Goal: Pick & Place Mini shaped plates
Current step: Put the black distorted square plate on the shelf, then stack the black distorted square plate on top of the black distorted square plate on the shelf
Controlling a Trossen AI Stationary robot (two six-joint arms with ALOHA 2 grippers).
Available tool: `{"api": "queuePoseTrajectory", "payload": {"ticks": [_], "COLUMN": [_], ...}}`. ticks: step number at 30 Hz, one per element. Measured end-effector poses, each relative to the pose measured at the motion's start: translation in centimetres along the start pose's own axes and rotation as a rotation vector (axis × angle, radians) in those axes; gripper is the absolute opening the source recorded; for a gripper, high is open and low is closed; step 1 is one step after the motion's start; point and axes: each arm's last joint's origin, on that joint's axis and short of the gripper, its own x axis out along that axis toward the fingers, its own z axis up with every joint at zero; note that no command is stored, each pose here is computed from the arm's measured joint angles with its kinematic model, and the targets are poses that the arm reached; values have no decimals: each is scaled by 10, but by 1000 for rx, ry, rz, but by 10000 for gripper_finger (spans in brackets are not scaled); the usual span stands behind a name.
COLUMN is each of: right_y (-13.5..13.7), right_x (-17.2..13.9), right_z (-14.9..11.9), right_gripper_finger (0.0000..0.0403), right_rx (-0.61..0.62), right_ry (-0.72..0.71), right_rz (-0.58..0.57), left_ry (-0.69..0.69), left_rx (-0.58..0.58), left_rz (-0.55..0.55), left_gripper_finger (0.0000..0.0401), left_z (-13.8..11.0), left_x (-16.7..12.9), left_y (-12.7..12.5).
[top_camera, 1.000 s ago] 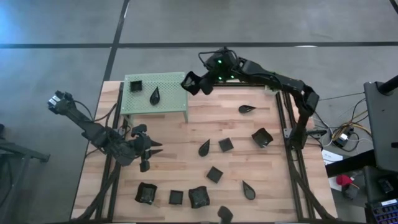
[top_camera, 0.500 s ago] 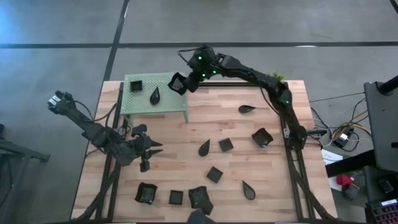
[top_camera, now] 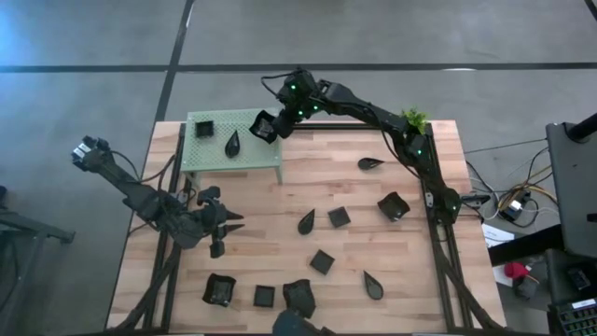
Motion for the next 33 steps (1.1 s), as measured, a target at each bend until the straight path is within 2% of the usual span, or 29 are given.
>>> {"api": "queuePoseTrajectory", "payload": {"ticks": [14,29,33], "right_y": [0,0,3], "right_x": [1,0,-13], "right_z": [-1,0,2], "right_gripper_finger": [11,84,89], "right_rx": [-1,-3,-1], "right_ry": [4,2,-1], "right_rz": [-1,-1,-1], "left_ry": [0,0,0], "left_rx": [1,0,0], "left_rz": [0,0,1], "left_gripper_finger": [94,94,94], "left_z": [0,0,0], "left_x": [0,0,0], "left_y": [0,0,0]}}
